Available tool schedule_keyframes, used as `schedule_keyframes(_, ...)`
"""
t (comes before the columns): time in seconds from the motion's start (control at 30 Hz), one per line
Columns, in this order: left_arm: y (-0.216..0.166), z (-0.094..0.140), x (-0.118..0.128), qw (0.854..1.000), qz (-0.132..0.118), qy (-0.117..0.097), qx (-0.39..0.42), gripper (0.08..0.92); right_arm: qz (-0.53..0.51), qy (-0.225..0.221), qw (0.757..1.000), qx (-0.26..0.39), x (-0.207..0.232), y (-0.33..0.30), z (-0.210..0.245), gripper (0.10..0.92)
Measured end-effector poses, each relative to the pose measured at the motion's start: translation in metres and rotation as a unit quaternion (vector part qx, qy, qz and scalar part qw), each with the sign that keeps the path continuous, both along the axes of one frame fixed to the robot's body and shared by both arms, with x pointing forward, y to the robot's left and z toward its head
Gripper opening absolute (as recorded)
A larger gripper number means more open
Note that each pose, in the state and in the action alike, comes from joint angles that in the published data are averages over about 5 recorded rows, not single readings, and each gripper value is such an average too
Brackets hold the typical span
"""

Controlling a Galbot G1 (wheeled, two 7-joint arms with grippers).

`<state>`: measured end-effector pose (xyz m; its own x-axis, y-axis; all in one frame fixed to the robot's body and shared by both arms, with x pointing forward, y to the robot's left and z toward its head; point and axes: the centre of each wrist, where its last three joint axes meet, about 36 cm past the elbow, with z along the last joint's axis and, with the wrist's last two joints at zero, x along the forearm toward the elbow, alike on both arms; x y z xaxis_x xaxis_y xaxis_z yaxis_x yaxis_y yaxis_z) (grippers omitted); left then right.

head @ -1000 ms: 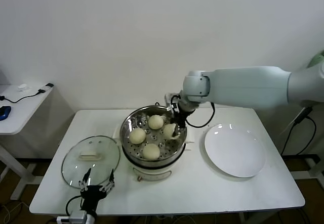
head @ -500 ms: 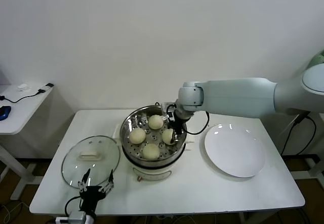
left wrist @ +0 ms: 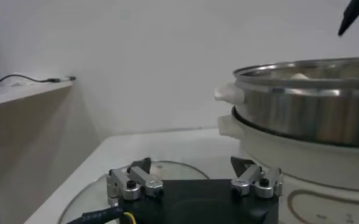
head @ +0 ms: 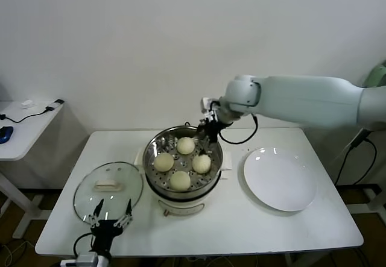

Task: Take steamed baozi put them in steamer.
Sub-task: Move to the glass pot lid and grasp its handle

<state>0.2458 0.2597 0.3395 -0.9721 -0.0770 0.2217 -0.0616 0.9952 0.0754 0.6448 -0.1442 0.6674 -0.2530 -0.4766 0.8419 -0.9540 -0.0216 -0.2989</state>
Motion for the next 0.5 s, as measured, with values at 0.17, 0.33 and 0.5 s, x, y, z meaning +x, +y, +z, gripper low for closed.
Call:
schedule_keyframes(0.17,0.004,0.004,0.003,1.000,0.007,-0.009,-0.003,0.823,-0.065,-0.073,0.991,0.092,0.001,-0.037,0.006,0.823)
schedule_keyframes(0.33,0.009,0.008,0.008,1.000,0.016,-0.019,-0.001,0.823,-0.150,-0.145,0.962,0.179,-0.005,-0.084,-0.007,0.823)
schedule_keyframes(0.5,0.016,0.011,0.014,1.000,0.016,-0.027,0.001,0.823,-0.241,-0.197,0.917,0.250,-0.020,-0.134,-0.042,0.823)
